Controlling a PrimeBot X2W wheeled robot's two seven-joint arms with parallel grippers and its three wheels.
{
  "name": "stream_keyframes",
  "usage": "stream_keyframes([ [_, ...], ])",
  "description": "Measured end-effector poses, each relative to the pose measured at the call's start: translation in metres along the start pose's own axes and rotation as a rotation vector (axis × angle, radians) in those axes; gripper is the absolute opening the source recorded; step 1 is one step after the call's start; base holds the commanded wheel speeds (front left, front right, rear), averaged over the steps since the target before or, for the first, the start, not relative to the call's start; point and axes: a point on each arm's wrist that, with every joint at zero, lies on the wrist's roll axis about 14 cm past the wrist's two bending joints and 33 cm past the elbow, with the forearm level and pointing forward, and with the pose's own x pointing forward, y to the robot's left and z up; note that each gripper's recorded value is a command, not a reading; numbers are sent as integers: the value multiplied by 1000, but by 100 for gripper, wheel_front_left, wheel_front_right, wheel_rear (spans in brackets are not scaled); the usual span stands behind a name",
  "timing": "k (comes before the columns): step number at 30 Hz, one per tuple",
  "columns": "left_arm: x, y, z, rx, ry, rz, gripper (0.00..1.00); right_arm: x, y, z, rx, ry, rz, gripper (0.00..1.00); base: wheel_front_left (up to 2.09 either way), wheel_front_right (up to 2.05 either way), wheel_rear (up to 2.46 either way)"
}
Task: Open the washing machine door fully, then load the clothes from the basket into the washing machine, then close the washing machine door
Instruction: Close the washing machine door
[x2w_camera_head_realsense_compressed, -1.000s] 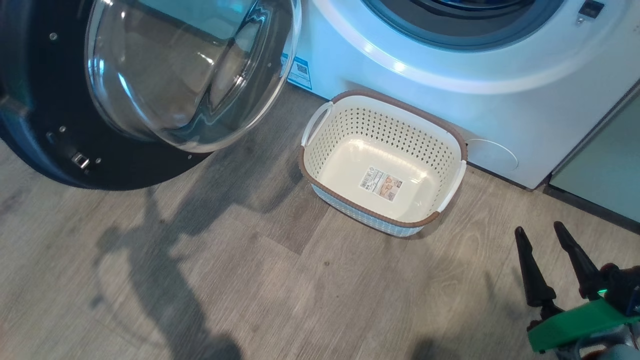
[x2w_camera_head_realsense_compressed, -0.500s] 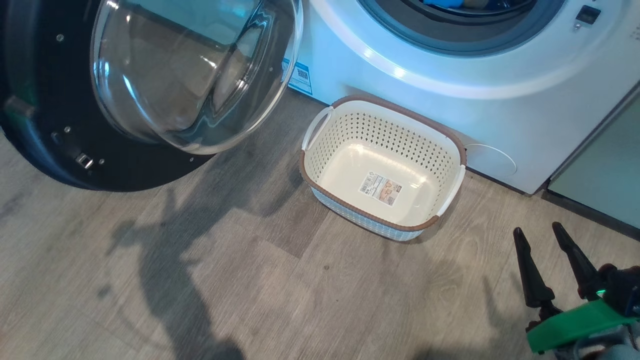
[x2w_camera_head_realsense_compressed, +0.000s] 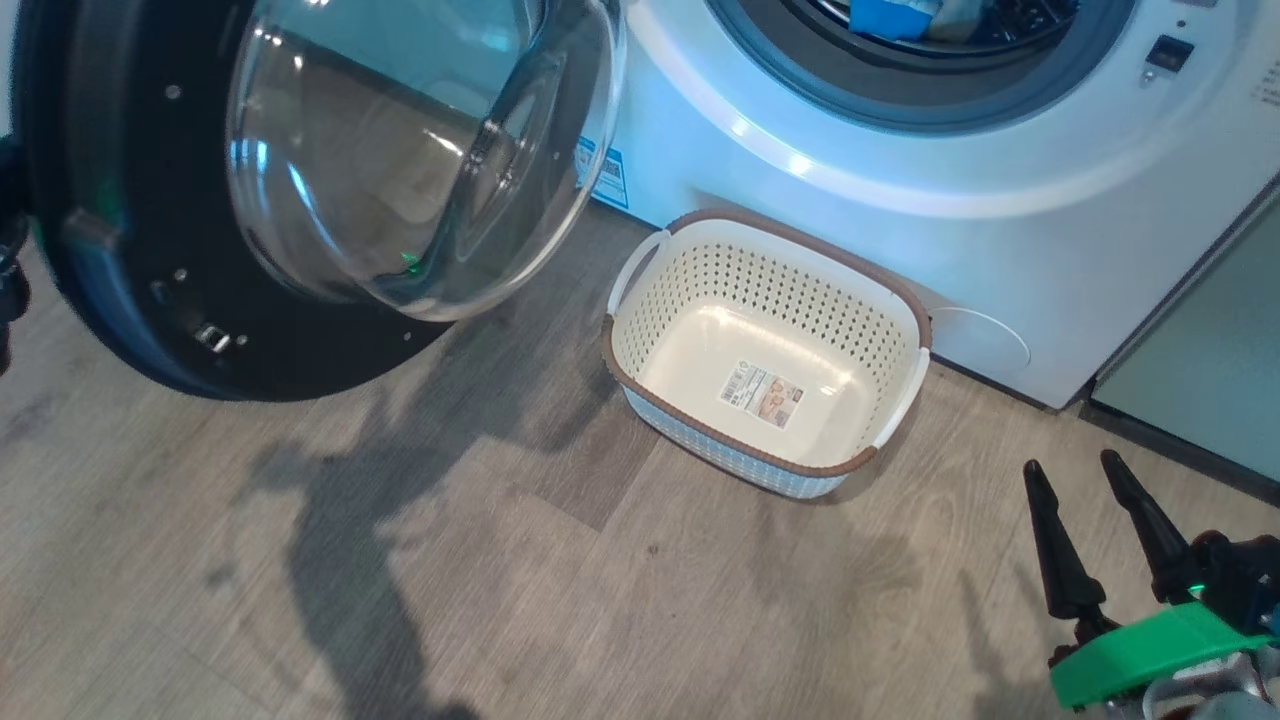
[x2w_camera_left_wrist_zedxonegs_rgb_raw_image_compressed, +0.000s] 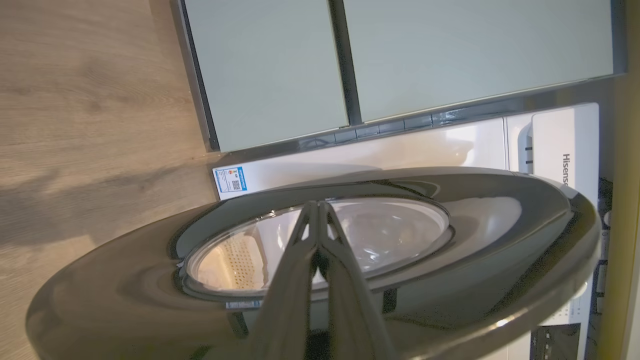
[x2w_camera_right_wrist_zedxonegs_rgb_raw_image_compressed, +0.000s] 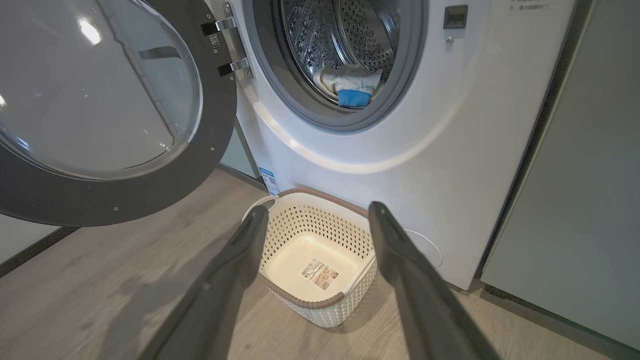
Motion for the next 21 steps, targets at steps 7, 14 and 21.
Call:
stream_keyframes([
  [7, -5, -10, -16, -12, 66, -43, 0, 1, 8, 7, -3, -20, 14, 100, 0, 0, 0],
  [14, -10, -14, -44, 9, 164, -67, 0, 0, 16, 16, -4, -42, 21, 100, 0, 0, 0],
  [21, -12, -17, -80, 15, 271, -105, 0, -2, 18, 20, -8, -54, 20, 100, 0, 0, 0],
])
